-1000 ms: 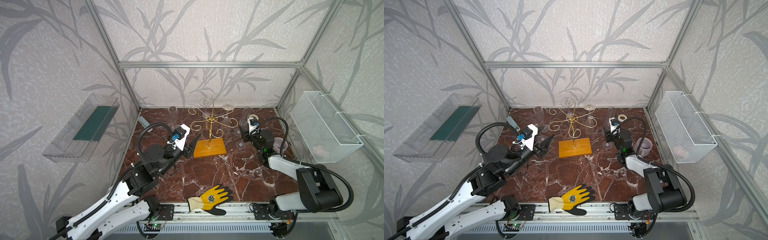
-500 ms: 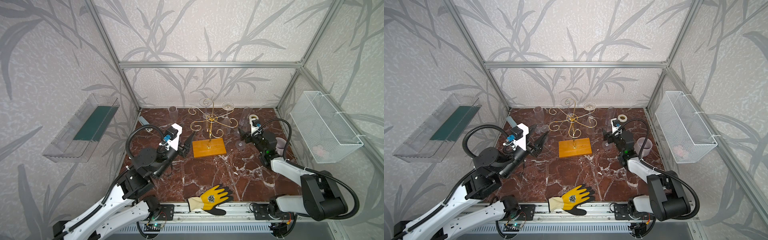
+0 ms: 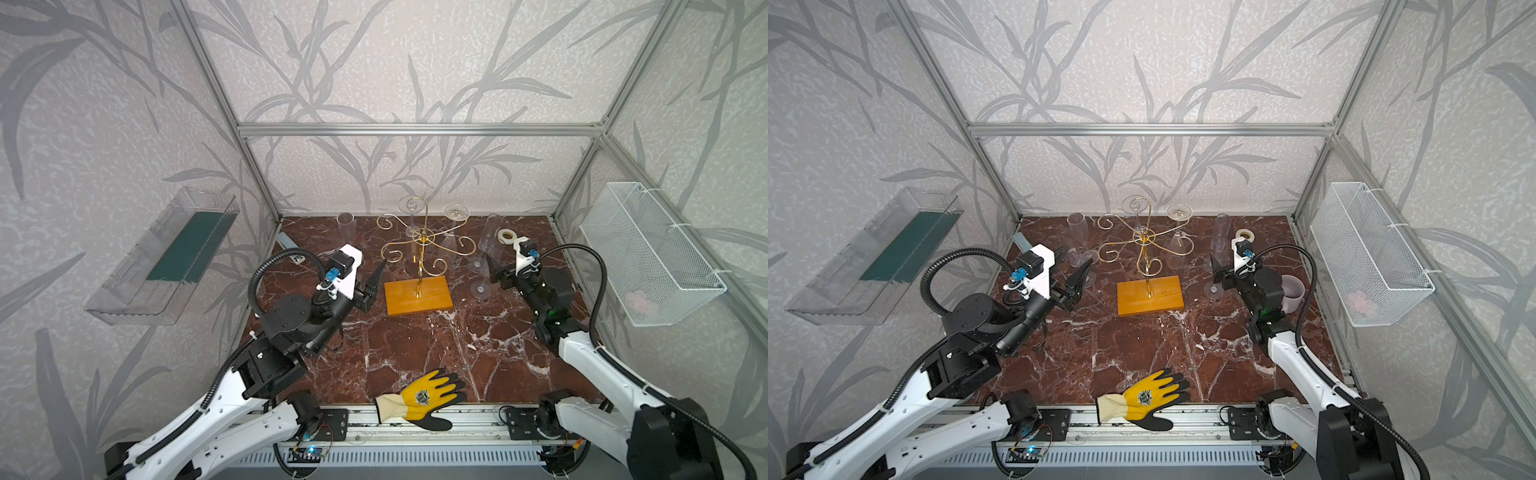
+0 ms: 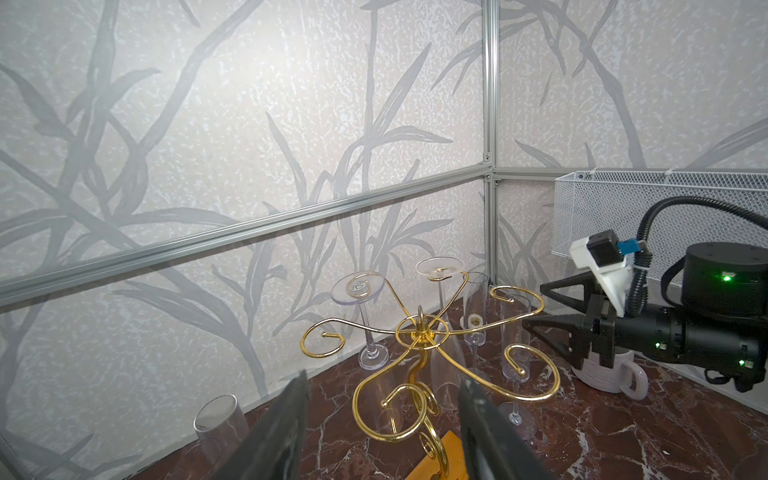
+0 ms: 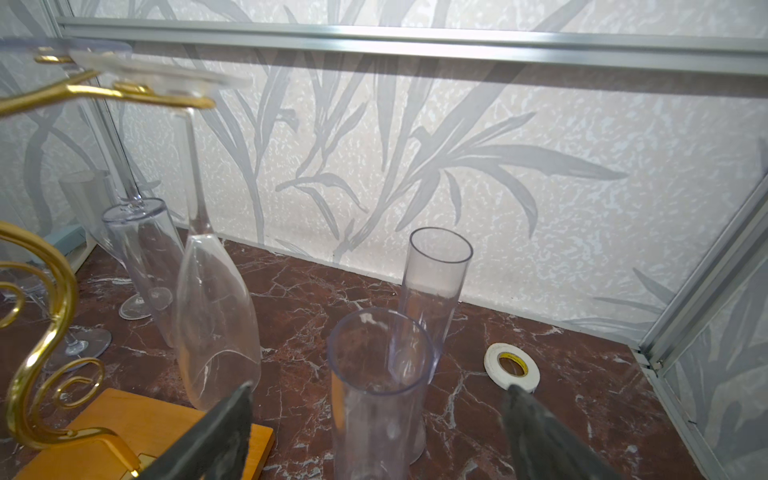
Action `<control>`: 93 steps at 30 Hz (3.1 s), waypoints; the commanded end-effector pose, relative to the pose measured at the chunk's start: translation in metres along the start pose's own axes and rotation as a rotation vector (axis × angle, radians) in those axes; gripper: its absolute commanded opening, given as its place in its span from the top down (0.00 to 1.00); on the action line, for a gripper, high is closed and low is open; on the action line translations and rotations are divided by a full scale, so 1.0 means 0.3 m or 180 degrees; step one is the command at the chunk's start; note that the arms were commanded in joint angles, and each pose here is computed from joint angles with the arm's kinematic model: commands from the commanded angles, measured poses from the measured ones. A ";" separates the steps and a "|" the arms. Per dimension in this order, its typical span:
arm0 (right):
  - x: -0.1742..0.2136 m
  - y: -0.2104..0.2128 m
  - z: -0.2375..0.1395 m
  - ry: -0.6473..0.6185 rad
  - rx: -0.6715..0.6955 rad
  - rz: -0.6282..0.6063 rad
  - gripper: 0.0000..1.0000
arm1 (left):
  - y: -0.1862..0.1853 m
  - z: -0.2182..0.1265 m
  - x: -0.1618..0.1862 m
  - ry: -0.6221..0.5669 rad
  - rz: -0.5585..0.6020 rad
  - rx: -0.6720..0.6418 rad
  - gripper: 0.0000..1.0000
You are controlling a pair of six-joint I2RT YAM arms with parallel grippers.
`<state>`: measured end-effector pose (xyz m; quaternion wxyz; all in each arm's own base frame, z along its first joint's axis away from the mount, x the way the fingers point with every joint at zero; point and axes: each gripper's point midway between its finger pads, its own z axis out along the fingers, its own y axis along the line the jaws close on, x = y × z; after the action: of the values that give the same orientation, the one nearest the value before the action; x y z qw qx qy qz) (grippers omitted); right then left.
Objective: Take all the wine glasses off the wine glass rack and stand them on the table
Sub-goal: 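Raise the right gripper away while the left arm lifts toward the far side, then reach the left gripper to a hanging flute while the right draws back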
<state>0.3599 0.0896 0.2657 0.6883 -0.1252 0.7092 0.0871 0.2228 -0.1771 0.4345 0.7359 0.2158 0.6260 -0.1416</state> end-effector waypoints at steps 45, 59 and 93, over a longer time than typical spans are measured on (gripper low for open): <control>-0.159 0.203 -0.445 0.0917 -0.0877 0.1050 0.07 | 0.200 0.739 0.281 0.2095 -0.2922 0.1725 0.58; -0.149 0.196 -0.464 0.0936 -0.0818 0.1034 0.07 | 0.194 0.755 0.404 0.2373 -0.3065 0.1647 0.58; -0.132 0.159 -0.484 0.0882 -0.0583 0.1015 0.06 | 0.170 0.811 0.393 0.2188 -0.3421 0.2019 0.86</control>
<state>0.2090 0.0984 0.3120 0.5488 -0.0912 0.7927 0.2493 0.4756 -0.2434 0.3587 0.2306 0.1128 0.7740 -0.5788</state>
